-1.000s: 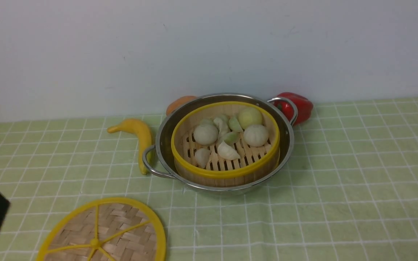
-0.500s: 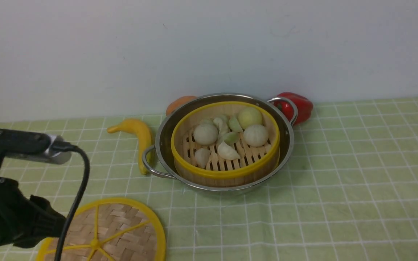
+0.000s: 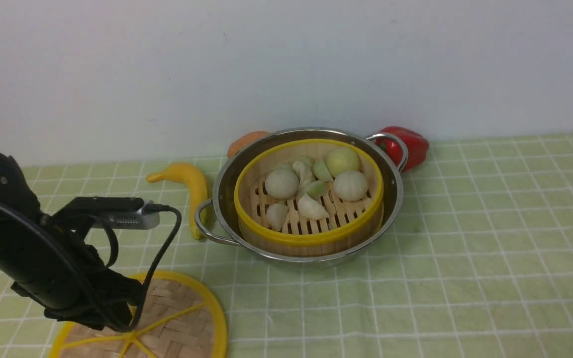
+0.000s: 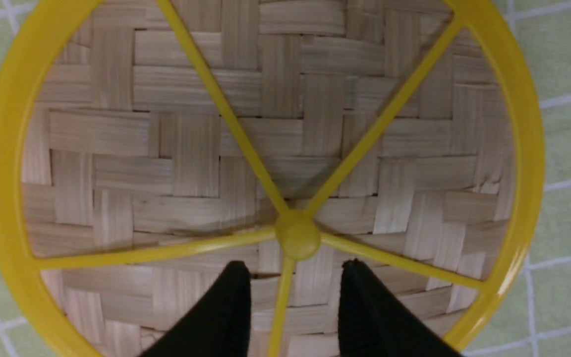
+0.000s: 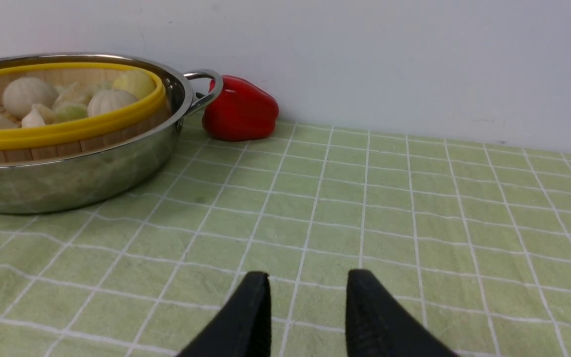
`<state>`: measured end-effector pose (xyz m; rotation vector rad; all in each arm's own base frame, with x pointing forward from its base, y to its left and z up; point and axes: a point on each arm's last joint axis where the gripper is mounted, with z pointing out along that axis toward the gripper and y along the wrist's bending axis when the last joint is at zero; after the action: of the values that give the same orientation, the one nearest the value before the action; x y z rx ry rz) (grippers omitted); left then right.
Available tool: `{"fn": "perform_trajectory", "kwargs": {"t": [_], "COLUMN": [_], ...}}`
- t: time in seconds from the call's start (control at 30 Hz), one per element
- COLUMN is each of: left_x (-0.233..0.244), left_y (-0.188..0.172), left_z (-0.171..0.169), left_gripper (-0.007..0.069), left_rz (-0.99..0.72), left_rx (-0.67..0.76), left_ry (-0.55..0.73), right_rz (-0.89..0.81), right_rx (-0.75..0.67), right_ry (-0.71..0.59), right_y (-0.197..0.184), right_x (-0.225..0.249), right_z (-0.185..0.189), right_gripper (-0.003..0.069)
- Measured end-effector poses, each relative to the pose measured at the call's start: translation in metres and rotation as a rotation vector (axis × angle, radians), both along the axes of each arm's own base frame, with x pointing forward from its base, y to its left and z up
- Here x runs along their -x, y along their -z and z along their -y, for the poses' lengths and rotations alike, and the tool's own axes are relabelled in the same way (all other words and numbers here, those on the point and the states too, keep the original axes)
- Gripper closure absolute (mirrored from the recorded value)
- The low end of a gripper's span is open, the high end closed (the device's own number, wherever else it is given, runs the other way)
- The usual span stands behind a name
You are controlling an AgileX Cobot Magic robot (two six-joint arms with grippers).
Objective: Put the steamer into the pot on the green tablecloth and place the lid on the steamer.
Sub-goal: 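Grasp the bamboo steamer lid lying on the table by its centre knob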
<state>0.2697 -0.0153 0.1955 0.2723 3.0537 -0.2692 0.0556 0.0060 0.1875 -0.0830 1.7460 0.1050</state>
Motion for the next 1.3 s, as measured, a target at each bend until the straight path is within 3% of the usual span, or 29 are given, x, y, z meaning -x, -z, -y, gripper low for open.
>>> {"fn": "perform_trajectory", "kwargs": {"t": [1.17, 1.27, 1.3], "left_x": [-0.015, -0.015, -0.015], "left_y": [0.036, 0.037, 0.037], "left_z": [0.002, 0.002, 0.003], "left_gripper": [0.0384, 0.0408, 0.0451], "left_rz": [-0.072, -0.078, -0.081], "left_rx": [0.019, 0.021, 0.026], "left_ry": [0.061, 0.058, 0.055], "right_rz": [0.002, 0.002, 0.002], "right_rx": [0.000, 0.000, 0.000], "right_ry": [0.000, 0.000, 0.000], "right_y": [0.000, 0.000, 0.000], "right_x": [0.000, 0.000, 0.000], "right_z": [0.000, 0.000, 0.000], "right_gripper": [0.0419, 0.0419, 0.0419]}}
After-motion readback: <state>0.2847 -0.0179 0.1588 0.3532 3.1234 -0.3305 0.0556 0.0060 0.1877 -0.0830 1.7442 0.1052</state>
